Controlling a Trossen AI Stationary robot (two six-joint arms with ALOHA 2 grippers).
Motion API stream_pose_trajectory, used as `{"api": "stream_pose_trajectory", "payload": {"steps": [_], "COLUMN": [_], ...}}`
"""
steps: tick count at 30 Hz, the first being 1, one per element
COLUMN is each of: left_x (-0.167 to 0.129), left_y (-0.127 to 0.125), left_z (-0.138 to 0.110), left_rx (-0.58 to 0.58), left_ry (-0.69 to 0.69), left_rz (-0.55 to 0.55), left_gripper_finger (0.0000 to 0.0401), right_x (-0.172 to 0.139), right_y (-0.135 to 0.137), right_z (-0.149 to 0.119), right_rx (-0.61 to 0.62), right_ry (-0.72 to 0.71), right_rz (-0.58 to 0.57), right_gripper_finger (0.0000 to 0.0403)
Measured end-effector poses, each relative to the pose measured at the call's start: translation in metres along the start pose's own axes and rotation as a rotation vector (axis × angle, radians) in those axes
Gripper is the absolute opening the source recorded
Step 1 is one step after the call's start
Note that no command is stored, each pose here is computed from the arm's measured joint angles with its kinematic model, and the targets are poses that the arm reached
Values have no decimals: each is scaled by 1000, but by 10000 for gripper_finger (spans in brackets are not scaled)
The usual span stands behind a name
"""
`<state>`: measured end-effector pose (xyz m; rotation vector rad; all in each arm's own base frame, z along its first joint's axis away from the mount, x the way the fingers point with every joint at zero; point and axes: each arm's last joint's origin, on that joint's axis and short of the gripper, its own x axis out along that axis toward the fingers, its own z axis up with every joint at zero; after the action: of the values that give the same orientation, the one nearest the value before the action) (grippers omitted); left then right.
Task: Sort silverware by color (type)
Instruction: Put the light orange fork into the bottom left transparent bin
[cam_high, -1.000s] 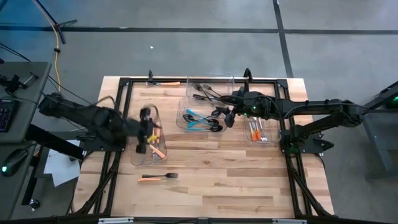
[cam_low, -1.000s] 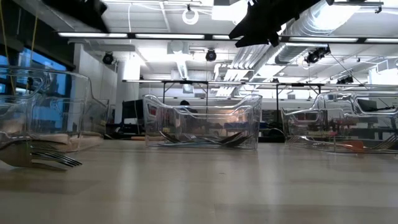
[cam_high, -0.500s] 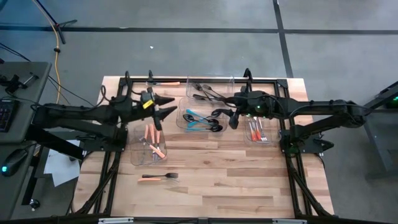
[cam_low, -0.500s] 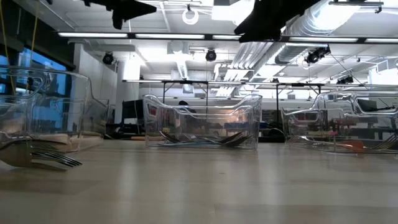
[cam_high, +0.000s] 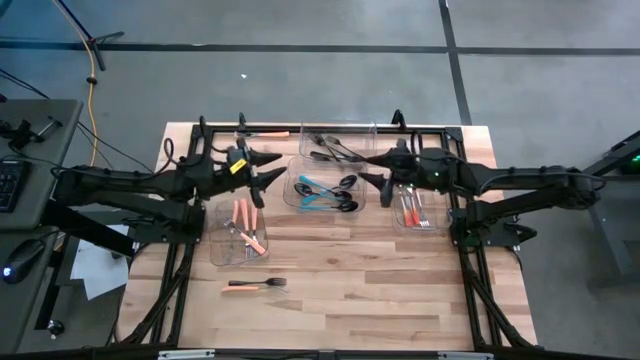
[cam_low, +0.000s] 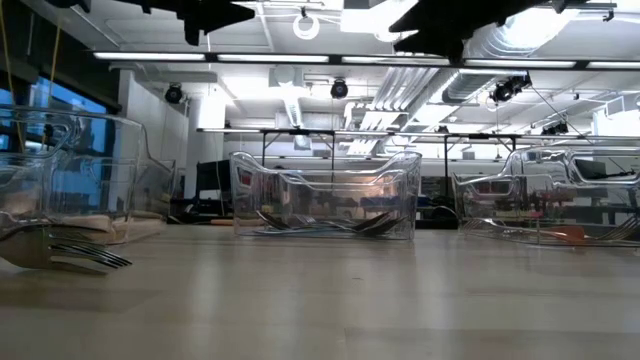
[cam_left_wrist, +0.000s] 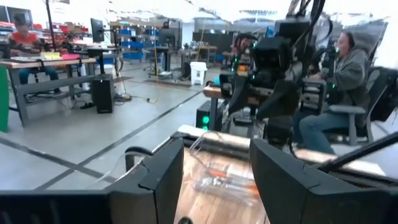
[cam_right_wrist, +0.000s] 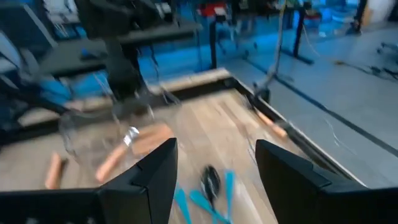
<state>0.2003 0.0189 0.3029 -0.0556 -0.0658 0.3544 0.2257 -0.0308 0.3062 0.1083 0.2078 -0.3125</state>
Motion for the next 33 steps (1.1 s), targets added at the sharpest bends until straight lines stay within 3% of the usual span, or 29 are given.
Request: {"api": "stream_pose_trajectory", "payload": {"steps": [6, 25, 29, 33], "left_x": [0, 0, -2, -11], "left_y": [0, -1, -10, -31], "left_z": [1, 0, 7, 22], "left_rx": [-4, -12, 11, 86], "left_ry": [-11, 6, 111, 350], "left_rz": [-5, -11, -86, -220], "left_gripper_finger": [172, 172, 172, 172], "right_x": [1, 1, 1, 1], "right_y": [1, 1, 1, 1], "right_z": [2, 3, 3, 3], "right_rx": [22, 23, 23, 23], "right_ry": [-91, -100, -100, -99], "right_rz": [25, 26, 26, 26], "right_gripper_finger": [201, 201, 201, 201]}}
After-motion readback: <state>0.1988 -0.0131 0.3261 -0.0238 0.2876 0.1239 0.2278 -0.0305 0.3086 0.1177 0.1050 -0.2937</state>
